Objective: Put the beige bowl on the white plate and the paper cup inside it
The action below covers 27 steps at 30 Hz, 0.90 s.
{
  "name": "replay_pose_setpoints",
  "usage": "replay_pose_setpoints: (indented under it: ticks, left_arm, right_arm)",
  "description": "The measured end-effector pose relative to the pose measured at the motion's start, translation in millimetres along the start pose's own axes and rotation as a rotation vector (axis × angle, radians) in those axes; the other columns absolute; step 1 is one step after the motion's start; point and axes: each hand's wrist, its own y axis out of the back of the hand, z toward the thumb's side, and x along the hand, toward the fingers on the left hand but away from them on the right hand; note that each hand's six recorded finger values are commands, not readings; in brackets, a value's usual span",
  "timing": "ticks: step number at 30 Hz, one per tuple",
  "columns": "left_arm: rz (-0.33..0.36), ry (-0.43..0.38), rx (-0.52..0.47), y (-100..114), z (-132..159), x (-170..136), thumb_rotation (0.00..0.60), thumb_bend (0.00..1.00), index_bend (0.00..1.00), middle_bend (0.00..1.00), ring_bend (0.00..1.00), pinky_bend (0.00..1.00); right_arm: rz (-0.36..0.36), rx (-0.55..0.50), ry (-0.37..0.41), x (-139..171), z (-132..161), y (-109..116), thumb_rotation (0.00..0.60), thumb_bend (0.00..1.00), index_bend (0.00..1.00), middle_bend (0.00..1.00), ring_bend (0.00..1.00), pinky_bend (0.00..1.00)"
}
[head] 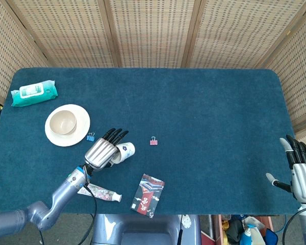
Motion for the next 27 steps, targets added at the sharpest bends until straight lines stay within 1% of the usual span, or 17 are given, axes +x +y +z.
replay_pose_setpoints:
  ticks: [3,8,11,13,15,19,25,27]
  left_arm:
    - [0.021,0.029,0.012,13,-14,0,0.600,0.37,0.70,0.06,0.00,0.08]
    - [0.046,0.097,0.029,39,-46,-2,0.600,0.37,0.70,0.06,0.00,0.08]
    - [0.051,0.144,0.042,53,-67,-6,0.600,0.37,0.70,0.06,0.00,0.08]
    - [0.043,0.183,0.056,61,-83,-11,0.600,0.37,0.70,0.06,0.00,0.08]
    - [0.026,0.221,0.069,67,-99,-15,0.600,0.37,0.70,0.06,0.00,0.08]
    - [-0.033,0.320,0.081,74,-134,-27,0.600,0.37,0.70,0.06,0.00,0.08]
    - [-0.135,0.453,0.083,67,-179,-45,0.600,0.38,0.70,0.06,0.00,0.08]
    - [-0.165,0.484,0.086,63,-190,-50,0.600,0.38,0.70,0.06,0.00,0.08]
  right_arm:
    - [0.000,-0.001,-0.001,0,0,0,0.600,0.15,0.00,0.00,0.00,0.00]
    - [0.002,0.000,0.002,0,0,-1,0.600,0.15,0.00,0.00,0.00,0.00]
    - [0.005,0.002,0.005,0,1,-1,0.600,0.15,0.00,0.00,0.00,0.00]
    - [0.008,0.004,0.006,0,2,-2,0.600,0.15,0.00,0.00,0.00,0.00]
    - [0.009,0.006,0.008,1,3,-2,0.600,0.15,0.00,0.00,0.00,0.00]
    - [0.012,0.009,0.011,1,4,-3,0.600,0.15,0.00,0.00,0.00,0.00]
    - [0.018,0.013,0.013,0,5,-5,0.600,0.15,0.00,0.00,0.00,0.00]
    - [0.019,0.015,0.013,0,5,-5,0.600,0.15,0.00,0.00,0.00,0.00]
